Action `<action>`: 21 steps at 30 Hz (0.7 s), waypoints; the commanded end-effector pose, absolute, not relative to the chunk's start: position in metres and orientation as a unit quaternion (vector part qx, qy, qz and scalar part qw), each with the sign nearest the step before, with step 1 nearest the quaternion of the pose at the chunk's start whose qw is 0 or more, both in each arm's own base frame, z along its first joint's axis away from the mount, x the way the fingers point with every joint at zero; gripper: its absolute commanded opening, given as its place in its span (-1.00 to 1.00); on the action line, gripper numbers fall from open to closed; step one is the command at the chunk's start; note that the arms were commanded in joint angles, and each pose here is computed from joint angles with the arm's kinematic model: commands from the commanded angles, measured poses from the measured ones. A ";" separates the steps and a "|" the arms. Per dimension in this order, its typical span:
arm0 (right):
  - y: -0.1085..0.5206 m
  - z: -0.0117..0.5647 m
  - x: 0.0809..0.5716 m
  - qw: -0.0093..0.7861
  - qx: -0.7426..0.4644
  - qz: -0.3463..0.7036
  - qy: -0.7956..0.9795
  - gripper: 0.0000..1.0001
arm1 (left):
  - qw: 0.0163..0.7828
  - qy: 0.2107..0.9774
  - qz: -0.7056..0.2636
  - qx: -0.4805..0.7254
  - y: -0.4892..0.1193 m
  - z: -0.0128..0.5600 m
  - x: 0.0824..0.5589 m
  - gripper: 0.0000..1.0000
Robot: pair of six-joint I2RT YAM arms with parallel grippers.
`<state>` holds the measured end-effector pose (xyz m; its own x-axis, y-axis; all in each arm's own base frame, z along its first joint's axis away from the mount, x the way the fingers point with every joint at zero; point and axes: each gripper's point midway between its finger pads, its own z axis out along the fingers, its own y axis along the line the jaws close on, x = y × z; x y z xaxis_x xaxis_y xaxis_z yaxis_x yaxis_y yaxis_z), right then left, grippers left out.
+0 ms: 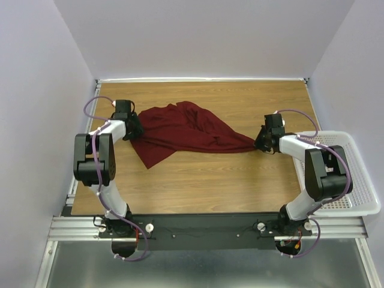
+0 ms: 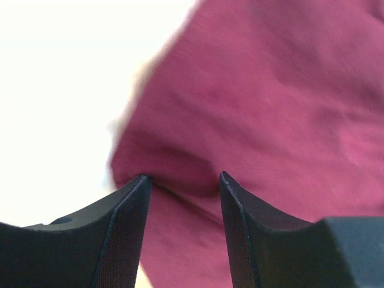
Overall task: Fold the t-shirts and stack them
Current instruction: Flatten the tshirt out
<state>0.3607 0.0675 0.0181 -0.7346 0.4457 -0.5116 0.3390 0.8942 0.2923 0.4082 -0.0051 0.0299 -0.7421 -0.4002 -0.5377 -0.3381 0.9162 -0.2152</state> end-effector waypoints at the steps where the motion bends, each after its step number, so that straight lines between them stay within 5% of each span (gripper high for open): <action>1: 0.052 -0.012 0.320 0.230 0.225 0.053 0.946 -0.66 | 0.288 0.940 0.016 -0.181 0.015 0.022 0.430 0.15; 5: 0.061 -0.009 0.320 0.224 0.211 0.077 0.948 -0.65 | 0.334 0.931 0.025 -0.144 -0.009 0.050 0.468 0.25; 10: 0.075 0.009 0.325 0.247 0.179 0.099 0.947 -0.61 | 0.376 0.916 0.047 -0.134 -0.026 0.088 0.459 0.46; 21: 0.099 0.043 0.331 0.297 0.109 0.113 0.942 -0.41 | 0.290 0.944 0.035 -0.155 -0.043 0.058 0.325 0.56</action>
<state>0.3381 0.0967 0.0351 -0.7908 0.3187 -0.5225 0.1871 0.9387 0.2895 0.3613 -0.0365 0.0704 -0.7446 -0.2491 -0.6193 -0.2873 0.9570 -0.0395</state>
